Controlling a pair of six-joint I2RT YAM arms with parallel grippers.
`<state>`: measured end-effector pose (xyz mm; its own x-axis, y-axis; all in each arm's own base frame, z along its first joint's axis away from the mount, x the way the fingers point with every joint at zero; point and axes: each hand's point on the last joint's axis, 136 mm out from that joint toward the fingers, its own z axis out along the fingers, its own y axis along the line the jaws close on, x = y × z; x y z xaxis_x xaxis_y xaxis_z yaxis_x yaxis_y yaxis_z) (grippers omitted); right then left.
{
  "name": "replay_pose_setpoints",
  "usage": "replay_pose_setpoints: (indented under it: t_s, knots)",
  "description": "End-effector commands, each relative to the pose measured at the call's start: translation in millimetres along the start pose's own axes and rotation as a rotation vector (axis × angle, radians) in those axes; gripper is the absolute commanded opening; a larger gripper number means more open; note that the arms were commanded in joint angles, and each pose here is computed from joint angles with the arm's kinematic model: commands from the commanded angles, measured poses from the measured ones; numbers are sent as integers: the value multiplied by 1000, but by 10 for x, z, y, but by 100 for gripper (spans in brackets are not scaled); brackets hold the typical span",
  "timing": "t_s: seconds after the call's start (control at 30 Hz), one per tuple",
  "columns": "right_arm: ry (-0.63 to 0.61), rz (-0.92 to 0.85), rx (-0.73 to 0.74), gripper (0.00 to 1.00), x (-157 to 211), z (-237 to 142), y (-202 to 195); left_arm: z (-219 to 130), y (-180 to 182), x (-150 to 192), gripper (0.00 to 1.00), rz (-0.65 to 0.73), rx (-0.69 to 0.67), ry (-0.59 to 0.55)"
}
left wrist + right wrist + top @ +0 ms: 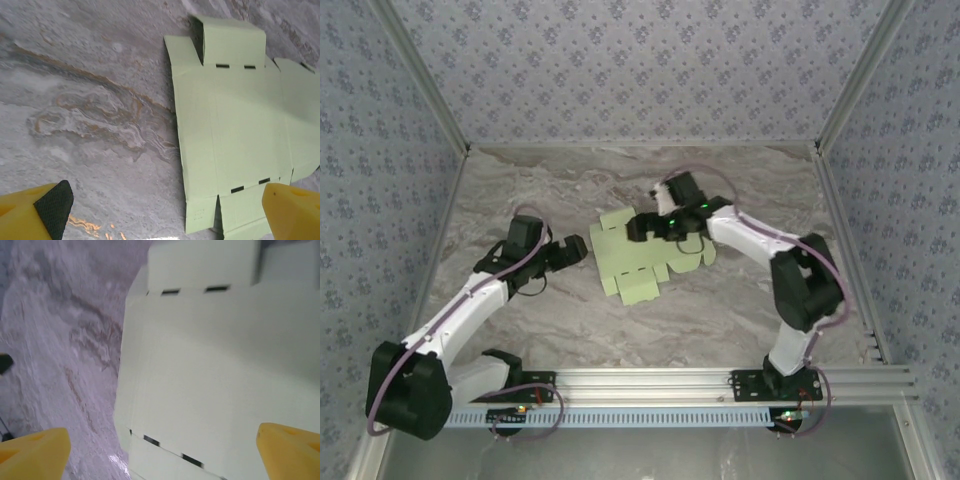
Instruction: Fold the paper box
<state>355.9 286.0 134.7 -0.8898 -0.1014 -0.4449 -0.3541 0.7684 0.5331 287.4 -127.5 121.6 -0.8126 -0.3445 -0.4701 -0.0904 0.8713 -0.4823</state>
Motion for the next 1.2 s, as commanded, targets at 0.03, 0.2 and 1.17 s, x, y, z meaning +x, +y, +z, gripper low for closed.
replay_pose_setpoints:
  t_s: [0.03, 0.2, 1.17]
  knots:
    - [-86, 169, 187, 98, -149, -653, -1021, 7, -215, 20, 99, 51, 51, 21]
    - [-35, 294, 161, 94, -48, -688, -1646, 117, -290, 74, 99, 49, 74, 66]
    - [163, 405, -138, 73, 330, -124, -1612, 1194, -776, 639, 99, 47, 111, 479]
